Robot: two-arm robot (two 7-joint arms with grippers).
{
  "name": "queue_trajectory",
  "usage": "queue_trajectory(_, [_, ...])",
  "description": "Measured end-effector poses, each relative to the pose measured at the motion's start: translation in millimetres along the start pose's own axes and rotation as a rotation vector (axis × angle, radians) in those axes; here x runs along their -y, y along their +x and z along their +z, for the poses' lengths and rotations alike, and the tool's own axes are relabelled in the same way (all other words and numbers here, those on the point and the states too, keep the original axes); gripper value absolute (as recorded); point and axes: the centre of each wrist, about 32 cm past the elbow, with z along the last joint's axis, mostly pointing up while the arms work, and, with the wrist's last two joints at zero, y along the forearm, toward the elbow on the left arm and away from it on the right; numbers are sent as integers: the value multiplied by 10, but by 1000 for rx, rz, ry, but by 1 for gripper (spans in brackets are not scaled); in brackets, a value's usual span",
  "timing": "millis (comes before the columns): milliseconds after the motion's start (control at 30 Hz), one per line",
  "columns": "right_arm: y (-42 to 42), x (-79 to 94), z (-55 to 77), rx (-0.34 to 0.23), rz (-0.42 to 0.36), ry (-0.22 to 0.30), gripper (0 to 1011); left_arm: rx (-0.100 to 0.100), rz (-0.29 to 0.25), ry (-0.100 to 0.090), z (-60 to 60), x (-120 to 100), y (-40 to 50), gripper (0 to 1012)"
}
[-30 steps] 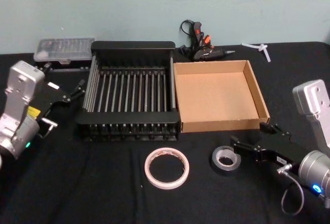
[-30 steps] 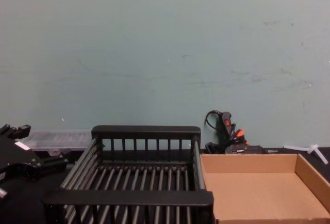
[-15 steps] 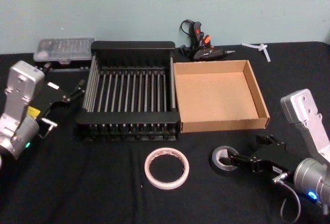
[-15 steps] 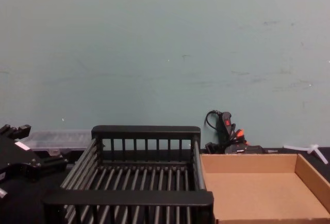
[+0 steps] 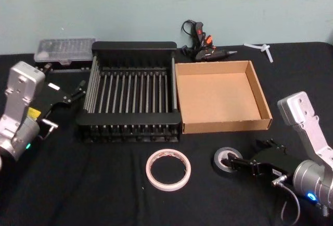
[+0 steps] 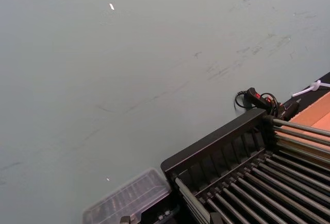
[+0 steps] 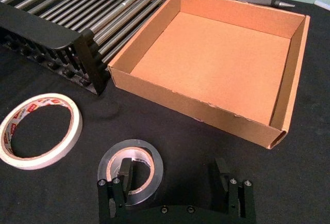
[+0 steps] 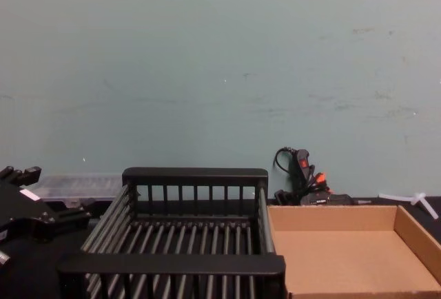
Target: Pick up the white tape and place it into the black box , Pick up the silver tape and place it into the brown box.
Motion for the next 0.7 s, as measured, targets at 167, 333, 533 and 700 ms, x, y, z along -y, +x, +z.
queue_trajectory(167, [1,-20,-4,2,0,-6,1002,0,0,0,0,0,0,1001])
queue_trajectory(333, [0,-34,-12,4,-3,-11,1002,0,0,0,0,0,0,1001])
queue_trajectory(533, [1,-48,-20,4,-10,-14,1002,0,0,0,0,0,0,1001])
queue_trajectory(700, [1,-63,-22,3,-16,-15,1002,0,0,0,0,0,0,1001])
